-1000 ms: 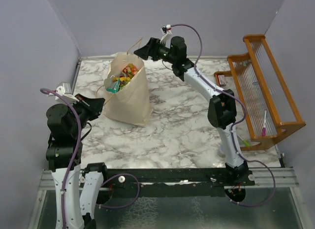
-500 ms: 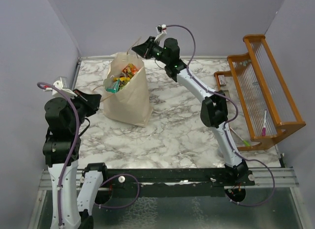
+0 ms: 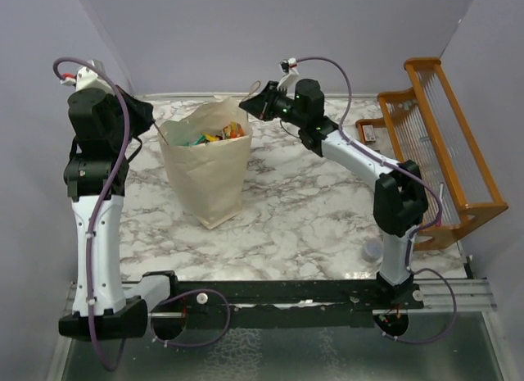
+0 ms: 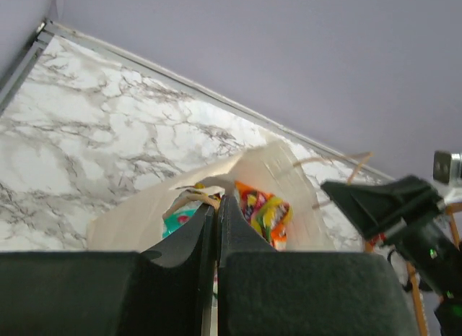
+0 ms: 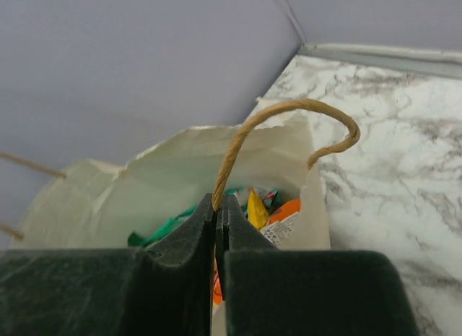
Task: Take the snacks out of the paper bag
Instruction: Adjust the paper bag at the center of the board, then take out the snack from the paper bag, then place the snack at the center of the board, then take out the snack from the paper bag.
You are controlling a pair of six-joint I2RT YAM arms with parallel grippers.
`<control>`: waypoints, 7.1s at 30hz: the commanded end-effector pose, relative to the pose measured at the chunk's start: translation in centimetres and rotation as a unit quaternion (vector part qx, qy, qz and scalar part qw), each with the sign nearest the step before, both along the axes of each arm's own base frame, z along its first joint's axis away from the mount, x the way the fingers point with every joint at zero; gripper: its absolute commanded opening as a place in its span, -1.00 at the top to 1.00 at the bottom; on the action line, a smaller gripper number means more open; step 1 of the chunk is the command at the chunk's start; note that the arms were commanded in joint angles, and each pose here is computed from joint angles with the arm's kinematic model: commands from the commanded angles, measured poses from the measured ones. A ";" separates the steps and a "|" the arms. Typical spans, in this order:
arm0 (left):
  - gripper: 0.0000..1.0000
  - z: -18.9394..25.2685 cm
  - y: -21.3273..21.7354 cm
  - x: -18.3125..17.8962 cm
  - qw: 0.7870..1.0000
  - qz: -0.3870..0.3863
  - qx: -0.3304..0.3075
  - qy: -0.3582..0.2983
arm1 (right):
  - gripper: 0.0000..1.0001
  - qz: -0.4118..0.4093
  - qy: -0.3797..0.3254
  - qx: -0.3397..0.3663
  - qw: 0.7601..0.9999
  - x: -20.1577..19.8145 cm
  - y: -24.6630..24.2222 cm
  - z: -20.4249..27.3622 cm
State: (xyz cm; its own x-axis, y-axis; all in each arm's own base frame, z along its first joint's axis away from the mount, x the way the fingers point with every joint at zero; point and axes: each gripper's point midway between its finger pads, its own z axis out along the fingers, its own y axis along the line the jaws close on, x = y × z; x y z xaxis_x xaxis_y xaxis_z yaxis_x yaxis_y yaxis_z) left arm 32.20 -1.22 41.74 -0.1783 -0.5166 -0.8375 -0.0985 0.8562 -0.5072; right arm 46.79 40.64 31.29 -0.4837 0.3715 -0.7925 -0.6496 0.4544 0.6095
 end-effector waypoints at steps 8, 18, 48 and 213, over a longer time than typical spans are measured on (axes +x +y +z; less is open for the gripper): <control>1.00 10.2 1.6 8.1 0.988 0.008 0.064 -0.140 | 0.97 0.090 -0.024 0.064 0.994 -15.7 -0.2 2.9; 1.00 8.3 -9.2 4.6 0.915 -0.319 0.019 -0.246 | 0.86 0.102 0.042 0.056 0.992 -22.2 -1.0 -2.4; 1.00 1.5 -12.9 -2.5 0.880 -0.373 0.068 -0.284 | -0.94 -0.067 0.051 -0.373 0.924 -25.7 -19.0 -11.8; 1.00 -4.7 -8.4 0.1 0.933 -0.236 0.142 -0.232 | -0.11 0.127 -0.389 -0.283 0.868 -20.6 -1.9 -4.7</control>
State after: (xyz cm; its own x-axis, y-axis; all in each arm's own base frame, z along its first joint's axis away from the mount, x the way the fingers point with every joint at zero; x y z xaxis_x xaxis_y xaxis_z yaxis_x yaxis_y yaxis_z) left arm 32.49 -9.89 36.33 0.0399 -0.2382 -0.9704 0.5077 0.8413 -0.1857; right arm 23.21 37.10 26.37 0.1291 -0.1783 -0.9755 -0.9474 0.2685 -0.1744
